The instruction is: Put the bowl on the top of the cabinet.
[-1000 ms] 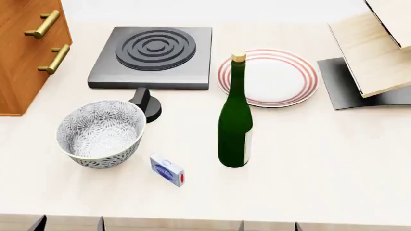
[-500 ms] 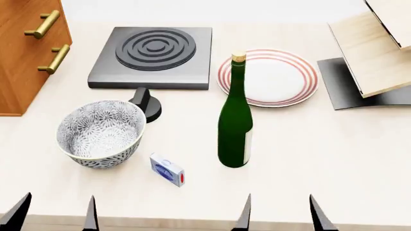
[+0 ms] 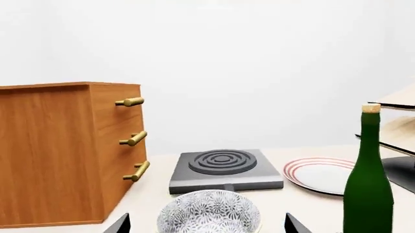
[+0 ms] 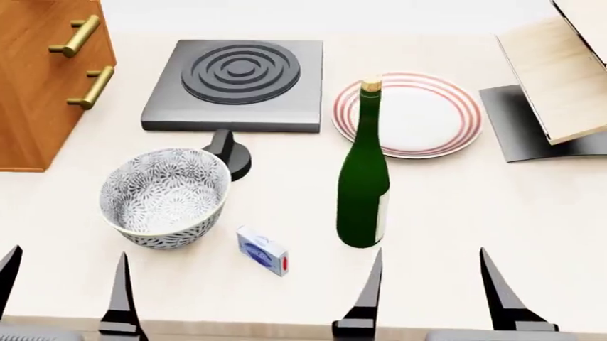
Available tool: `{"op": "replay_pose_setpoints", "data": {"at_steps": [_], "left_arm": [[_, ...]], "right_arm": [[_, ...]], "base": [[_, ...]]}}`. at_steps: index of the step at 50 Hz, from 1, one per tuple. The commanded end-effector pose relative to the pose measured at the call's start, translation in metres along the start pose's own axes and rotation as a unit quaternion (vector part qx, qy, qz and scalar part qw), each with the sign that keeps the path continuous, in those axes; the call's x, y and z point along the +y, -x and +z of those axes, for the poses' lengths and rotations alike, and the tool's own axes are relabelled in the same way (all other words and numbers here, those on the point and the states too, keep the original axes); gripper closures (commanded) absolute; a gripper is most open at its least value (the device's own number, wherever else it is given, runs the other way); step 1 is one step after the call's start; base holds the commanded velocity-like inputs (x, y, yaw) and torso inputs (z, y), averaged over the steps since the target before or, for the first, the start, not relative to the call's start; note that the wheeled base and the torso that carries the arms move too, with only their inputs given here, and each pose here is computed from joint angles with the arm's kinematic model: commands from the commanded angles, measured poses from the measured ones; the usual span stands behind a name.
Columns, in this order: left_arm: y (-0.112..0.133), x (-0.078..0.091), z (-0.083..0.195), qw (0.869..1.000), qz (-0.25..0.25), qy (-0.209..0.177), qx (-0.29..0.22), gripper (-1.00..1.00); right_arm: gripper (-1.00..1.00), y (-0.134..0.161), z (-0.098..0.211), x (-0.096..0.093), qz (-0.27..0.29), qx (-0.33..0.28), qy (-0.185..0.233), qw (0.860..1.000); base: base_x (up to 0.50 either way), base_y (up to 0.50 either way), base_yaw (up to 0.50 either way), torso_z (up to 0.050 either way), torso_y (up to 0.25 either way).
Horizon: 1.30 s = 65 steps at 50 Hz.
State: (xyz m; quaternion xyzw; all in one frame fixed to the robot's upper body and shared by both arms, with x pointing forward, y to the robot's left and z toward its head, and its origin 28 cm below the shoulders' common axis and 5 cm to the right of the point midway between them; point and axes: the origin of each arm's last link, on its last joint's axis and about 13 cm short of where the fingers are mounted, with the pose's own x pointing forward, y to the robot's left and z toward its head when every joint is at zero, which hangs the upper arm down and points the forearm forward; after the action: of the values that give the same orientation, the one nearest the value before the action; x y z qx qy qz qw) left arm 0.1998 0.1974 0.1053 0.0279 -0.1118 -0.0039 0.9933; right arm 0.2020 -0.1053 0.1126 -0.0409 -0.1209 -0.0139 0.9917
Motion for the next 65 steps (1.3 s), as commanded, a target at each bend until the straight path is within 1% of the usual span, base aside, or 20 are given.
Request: {"op": "replay_pose_setpoints", "data": {"at_steps": [1,6,15,17,32,38,42,53,65], "left_arm": [[0.0034,0.0007,0.0082,1.0,0.0,-0.001,-0.011,-1.0],[0.0038,0.0018,0.0094,1.0,0.001,-0.001,-0.013,-1.0],[0.0059,-0.0001,0.0078,1.0,-0.001,-0.002,-0.012,-1.0],[0.0058,-0.0004,0.0092,1.0,-0.002,-0.001,-0.012,-1.0],[0.0074,0.0003,0.0106,1.0,0.0,0.0,-0.015,-1.0],[0.0076,0.0008,0.012,1.0,0.0,-0.001,-0.017,-1.0],[0.0079,0.0009,0.0129,1.0,0.0,-0.001,-0.017,-1.0],[0.0091,0.0005,0.012,1.0,0.0,-0.001,-0.017,-1.0],[0.0099,0.0001,0.0136,1.0,-0.001,-0.001,-0.019,-1.0]], "right_arm": [[-1.0,-0.0004,0.0018,-0.0002,0.002,-0.003,0.002,1.0],[-1.0,0.0,0.0033,-0.0007,-0.005,-0.007,-0.001,1.0],[-1.0,0.0021,0.0029,-0.0018,-0.006,-0.005,-0.003,1.0],[-1.0,0.0024,0.0022,-0.0011,-0.001,-0.003,0.002,1.0],[-1.0,0.0037,0.0038,-0.0002,-0.008,-0.012,0.002,1.0],[-1.0,0.0031,0.0046,-0.0001,-0.006,-0.011,-0.005,1.0],[-1.0,0.0026,0.0037,0.0001,-0.005,-0.01,-0.002,1.0],[-1.0,0.0033,0.003,0.0001,-0.007,-0.009,0.002,1.0],[-1.0,0.0039,0.0028,0.0001,-0.007,-0.01,-0.004,1.0]], "base": [[0.0,0.5,0.0,0.0,0.0],[0.0,0.5,0.0,0.0,0.0],[0.0,0.05,0.0,0.0,0.0],[0.0,0.49,0.0,0.0,0.0],[0.0,0.5,0.0,0.0,0.0],[0.0,0.1,0.0,0.0,0.0],[0.0,0.09,0.0,0.0,0.0],[0.0,0.5,0.0,0.0,0.0],[0.0,0.5,0.0,0.0,0.0]]}}
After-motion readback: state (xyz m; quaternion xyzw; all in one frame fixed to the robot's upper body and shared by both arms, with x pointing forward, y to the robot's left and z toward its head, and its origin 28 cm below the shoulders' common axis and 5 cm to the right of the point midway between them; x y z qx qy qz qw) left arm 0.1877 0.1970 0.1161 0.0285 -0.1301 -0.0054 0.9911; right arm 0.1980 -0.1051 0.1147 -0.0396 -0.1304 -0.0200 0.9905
